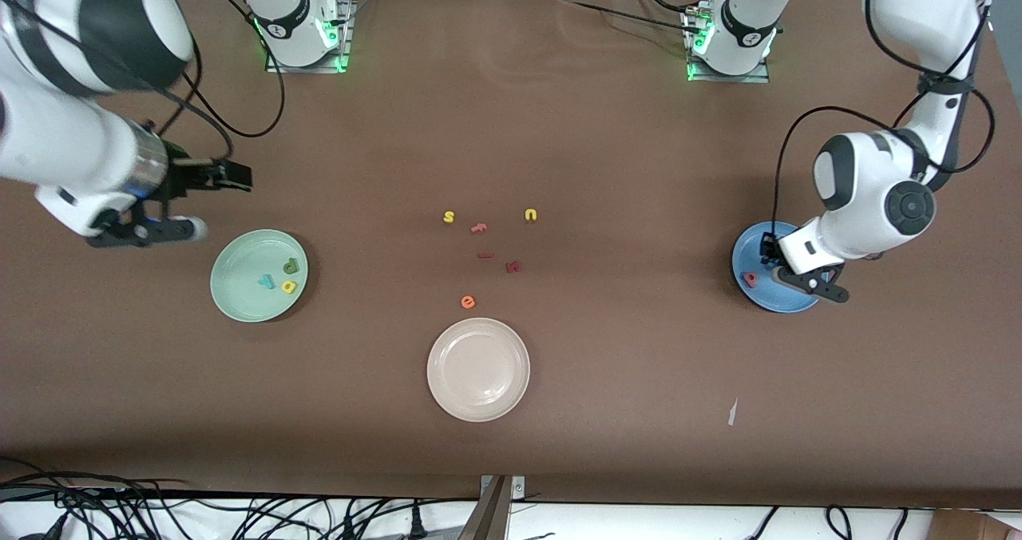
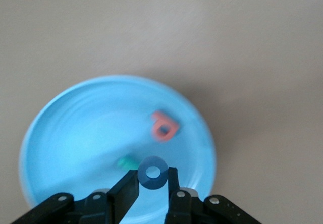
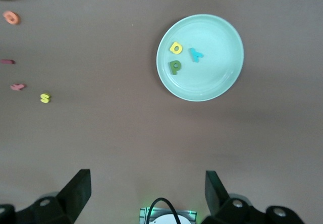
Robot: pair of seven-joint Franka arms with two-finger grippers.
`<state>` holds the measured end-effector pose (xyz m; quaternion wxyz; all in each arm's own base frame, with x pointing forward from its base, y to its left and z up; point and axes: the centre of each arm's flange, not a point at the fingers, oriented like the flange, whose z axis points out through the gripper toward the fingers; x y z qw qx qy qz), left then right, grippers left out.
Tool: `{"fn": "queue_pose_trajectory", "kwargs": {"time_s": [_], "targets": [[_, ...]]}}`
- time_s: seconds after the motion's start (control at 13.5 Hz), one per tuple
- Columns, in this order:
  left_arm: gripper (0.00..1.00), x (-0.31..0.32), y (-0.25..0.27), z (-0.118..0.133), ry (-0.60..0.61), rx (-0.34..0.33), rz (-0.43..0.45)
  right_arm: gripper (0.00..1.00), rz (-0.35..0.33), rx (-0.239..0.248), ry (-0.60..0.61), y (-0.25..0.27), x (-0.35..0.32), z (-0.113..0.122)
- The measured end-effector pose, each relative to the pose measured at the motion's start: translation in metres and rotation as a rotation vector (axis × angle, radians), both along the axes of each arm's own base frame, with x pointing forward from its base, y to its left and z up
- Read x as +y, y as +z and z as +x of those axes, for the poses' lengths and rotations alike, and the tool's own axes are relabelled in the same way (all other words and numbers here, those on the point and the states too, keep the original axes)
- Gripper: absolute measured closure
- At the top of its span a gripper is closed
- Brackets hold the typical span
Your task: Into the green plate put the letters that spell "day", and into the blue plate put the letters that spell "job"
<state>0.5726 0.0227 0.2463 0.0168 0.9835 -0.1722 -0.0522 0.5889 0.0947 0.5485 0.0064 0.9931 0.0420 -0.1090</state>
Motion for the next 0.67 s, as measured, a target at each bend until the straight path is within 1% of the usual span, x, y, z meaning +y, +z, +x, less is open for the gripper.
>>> {"fn": "queue_pose_trajectory", "kwargs": {"time_s": [0.07, 0.15, 0.22, 0.3, 0.37, 0.59, 0.67], "targets": [[0.63, 0.010, 0.001, -0.004, 0.006, 0.005, 0.004, 0.00, 0.007, -0.025, -0.015, 0.017, -0.011, -0.007], [0.53, 0.016, -0.001, -0.007, 0.012, 0.009, 0.004, 0.00, 0.012, -0.046, -0.030, 0.031, -0.021, -0.014], [0.47, 0.018, -0.003, -0.008, 0.015, 0.015, 0.004, 0.00, 0.015, -0.060, -0.043, 0.040, -0.030, -0.018], [0.46, 0.017, -0.004, -0.010, 0.014, 0.019, 0.003, 0.00, 0.017, -0.068, -0.053, 0.046, -0.036, -0.021], [0.39, 0.017, -0.005, -0.011, 0.013, 0.021, 0.003, 0.00, 0.018, -0.071, -0.058, 0.048, -0.039, -0.023], [0.07, 0.017, -0.005, -0.011, 0.014, 0.020, 0.003, 0.00, 0.016, -0.048, -0.069, 0.034, -0.046, -0.024], [0.01, 0.017, -0.003, -0.010, 0.014, 0.016, 0.002, 0.00, 0.015, -0.046, -0.070, 0.031, -0.046, -0.024]]}}
